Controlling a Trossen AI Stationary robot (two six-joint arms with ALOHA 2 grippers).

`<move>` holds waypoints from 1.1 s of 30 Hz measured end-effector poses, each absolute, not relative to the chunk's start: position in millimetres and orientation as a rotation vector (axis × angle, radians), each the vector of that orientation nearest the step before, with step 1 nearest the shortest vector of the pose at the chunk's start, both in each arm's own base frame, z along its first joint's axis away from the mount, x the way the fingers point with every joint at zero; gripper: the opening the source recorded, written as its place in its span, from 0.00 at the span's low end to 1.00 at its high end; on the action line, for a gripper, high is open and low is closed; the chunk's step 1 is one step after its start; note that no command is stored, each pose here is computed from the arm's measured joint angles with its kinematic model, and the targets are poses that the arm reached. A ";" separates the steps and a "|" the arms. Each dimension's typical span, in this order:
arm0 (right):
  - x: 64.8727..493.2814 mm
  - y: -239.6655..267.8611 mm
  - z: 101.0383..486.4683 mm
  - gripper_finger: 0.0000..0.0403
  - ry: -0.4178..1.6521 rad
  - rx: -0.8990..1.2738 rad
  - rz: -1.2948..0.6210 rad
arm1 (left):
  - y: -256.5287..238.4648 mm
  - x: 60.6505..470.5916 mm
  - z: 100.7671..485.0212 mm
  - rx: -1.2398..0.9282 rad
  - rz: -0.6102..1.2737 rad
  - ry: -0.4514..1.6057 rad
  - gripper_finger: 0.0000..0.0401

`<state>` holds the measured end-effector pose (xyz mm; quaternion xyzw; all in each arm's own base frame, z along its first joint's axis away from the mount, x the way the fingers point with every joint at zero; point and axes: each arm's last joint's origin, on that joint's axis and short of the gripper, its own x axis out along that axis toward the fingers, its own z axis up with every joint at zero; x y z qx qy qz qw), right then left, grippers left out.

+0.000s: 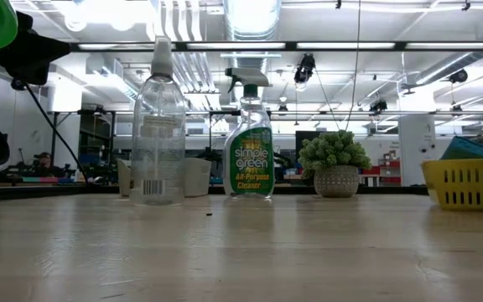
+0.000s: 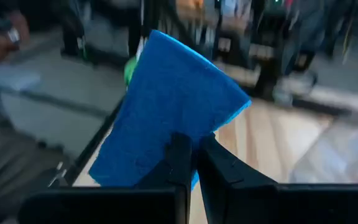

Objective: Pick & Place Kitchen Items
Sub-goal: Put the blue sponge into the yellow bin

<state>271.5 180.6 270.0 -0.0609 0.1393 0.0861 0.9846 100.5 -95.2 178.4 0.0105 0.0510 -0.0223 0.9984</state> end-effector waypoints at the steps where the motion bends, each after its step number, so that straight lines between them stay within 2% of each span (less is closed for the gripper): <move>1: 267.4 177.6 262.7 0.04 0.226 -0.130 0.180 | -95.2 100.5 178.3 0.021 -0.045 0.103 0.63; 4: 248.5 163.9 242.3 0.04 0.128 -0.111 0.183 | -95.2 100.5 178.2 0.022 -0.045 0.103 0.63; 7: 224.9 147.0 230.4 0.04 0.118 -0.074 0.148 | -95.2 100.5 178.2 0.022 -0.045 0.103 0.63; 13: 174.0 113.4 231.9 0.04 0.148 -0.003 0.038 | -95.2 100.5 178.2 0.023 -0.046 0.103 0.63; 24: 107.9 59.0 250.9 0.04 0.469 0.156 -0.236 | -95.2 100.5 178.2 0.022 -0.046 0.104 0.63; 33: 95.1 50.7 273.5 0.04 0.775 0.183 -0.430 | -95.2 100.5 178.2 0.022 -0.046 0.104 0.63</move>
